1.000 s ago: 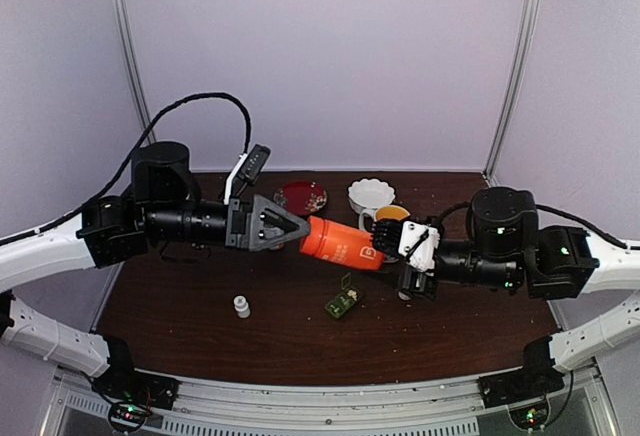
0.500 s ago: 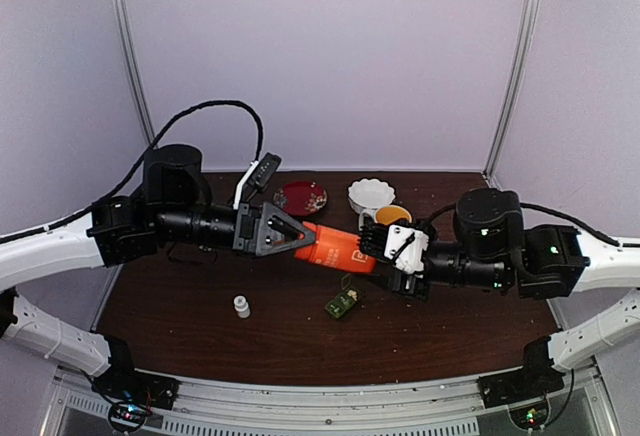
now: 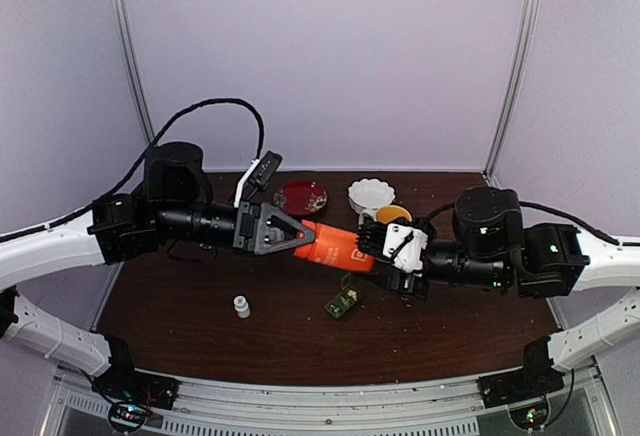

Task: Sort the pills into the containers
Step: Screw the lid of the pill bottle onto the pill bottle.

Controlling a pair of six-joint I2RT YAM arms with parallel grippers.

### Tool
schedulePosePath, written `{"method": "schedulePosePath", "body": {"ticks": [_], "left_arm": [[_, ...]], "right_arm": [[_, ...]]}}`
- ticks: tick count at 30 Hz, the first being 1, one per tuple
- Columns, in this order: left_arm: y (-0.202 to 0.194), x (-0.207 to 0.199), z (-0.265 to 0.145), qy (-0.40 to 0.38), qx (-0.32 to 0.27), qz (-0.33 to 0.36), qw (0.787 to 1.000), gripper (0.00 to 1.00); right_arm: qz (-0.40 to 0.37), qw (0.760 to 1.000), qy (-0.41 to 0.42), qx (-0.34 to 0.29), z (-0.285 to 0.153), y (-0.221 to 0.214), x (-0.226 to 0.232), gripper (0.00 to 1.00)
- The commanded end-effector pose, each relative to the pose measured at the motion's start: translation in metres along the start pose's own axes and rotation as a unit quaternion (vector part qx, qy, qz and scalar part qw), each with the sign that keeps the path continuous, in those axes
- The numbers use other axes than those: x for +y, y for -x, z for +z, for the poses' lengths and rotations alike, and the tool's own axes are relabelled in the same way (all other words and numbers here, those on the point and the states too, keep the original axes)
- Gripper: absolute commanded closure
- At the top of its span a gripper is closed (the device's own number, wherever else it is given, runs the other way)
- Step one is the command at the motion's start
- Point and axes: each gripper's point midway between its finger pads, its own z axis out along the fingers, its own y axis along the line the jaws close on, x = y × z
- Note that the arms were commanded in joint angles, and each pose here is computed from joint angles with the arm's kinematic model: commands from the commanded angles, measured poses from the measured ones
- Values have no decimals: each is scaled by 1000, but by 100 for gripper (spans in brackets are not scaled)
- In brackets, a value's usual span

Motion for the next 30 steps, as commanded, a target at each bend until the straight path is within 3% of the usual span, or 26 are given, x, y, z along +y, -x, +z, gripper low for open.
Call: {"method": "schedulePosePath", "body": {"ticks": [1,5,9,13,20,26,27,30], "left_arm": [[10,-20,-2,-30,-6,31,999,66],[9,-25,1,-41,1,62,997,100],[0,-47,4,-63,3,179,982,100],[-15,-68,3,-90,3,316,944,100],[-44,-75,-8,-128,0,553,823,100],[-68,-75,-11,-176,28,687,705,100],[-70,-73,-10,-173,32,714,678,100],[-73,-63,-8,-152,53,762,627,100]], "right_arm": [[11,1000,-12,-17,-4,16,-9,100],[25,999,24,-27,-5,22,2,100],[53,994,79,-52,-9,37,15,100],[88,983,142,-81,-18,50,29,100],[135,960,220,-111,-35,63,45,100],[164,945,261,-110,-37,63,56,100],[168,943,266,-108,-36,62,58,100],[177,938,278,-106,-34,62,61,100]]}}
